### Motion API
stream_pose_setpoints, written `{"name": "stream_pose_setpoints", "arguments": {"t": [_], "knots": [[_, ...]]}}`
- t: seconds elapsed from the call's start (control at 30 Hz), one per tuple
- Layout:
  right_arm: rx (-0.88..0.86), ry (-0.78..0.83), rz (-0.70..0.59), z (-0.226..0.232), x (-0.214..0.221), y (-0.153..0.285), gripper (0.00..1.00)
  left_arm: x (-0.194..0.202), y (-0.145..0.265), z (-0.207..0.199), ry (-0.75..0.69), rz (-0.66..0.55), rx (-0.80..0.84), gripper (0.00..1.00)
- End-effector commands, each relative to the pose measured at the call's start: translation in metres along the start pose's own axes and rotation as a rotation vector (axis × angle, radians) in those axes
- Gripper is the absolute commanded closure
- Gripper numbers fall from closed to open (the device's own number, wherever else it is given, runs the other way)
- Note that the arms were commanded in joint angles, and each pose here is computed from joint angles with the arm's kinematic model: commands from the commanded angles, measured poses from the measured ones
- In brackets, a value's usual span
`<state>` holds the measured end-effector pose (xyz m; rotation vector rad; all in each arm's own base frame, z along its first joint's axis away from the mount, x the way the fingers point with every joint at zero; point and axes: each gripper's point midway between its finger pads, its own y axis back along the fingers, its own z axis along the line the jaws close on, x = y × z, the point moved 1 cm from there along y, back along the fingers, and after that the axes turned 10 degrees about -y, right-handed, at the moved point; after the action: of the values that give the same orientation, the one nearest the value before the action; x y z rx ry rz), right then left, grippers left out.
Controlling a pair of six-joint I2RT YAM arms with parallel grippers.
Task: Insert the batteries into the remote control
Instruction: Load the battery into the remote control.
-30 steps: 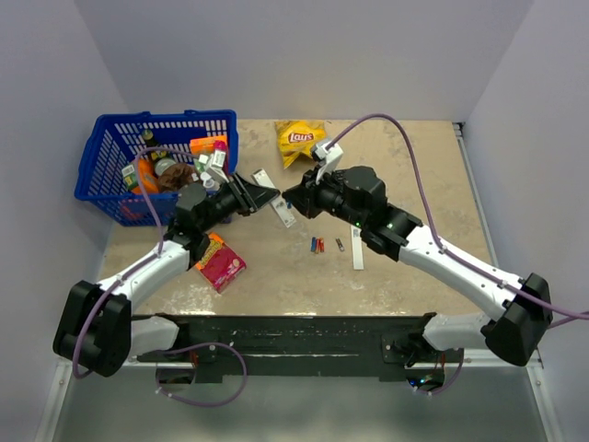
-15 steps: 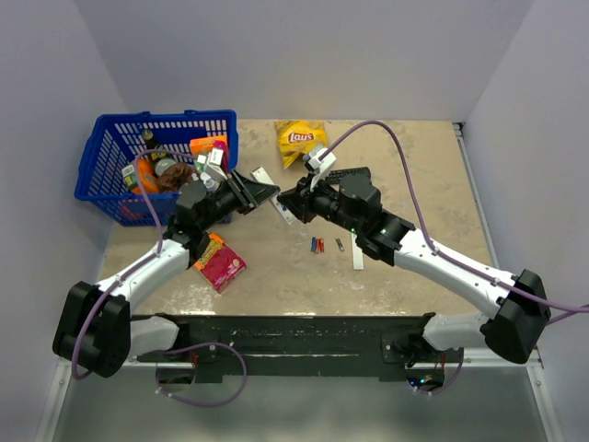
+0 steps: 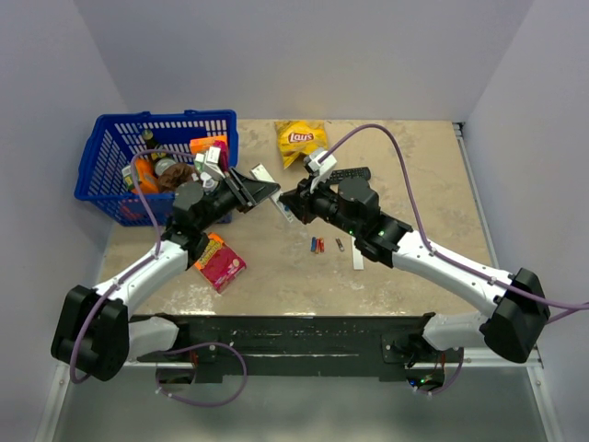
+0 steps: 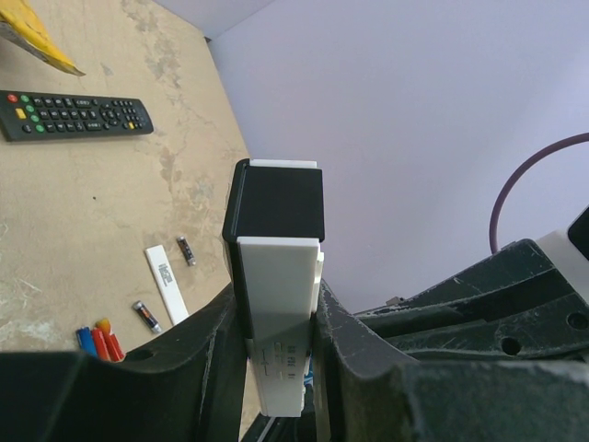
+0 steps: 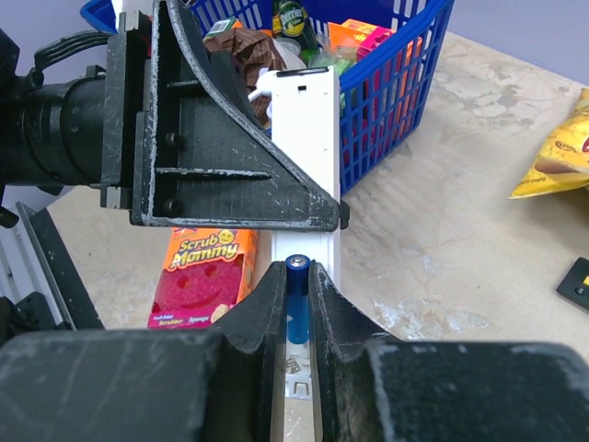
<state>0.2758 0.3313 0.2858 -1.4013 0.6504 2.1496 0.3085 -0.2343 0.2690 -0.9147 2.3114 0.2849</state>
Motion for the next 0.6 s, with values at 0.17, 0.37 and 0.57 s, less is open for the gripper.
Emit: {"name": "stream_pose_setpoints", "arguments": {"t": [0.17,0.37,0.57], "knots": [[-0.039,0.02,-0.027,0.007,-0.004,0.0,1.0,-0.019,0.005,-0.034,-0.025,-0.065,0.109,1.0],[-0.046,0.035,0.028,0.005,0.01,0.001,1.0,-0.022,0.005,-0.037,-0.031,-0.076,0.116,1.0],[-0.022,0.061,0.074,-0.001,0.02,0.002,1.0,-0.023,0.005,-0.038,-0.05,-0.076,0.119,1.0]]}}
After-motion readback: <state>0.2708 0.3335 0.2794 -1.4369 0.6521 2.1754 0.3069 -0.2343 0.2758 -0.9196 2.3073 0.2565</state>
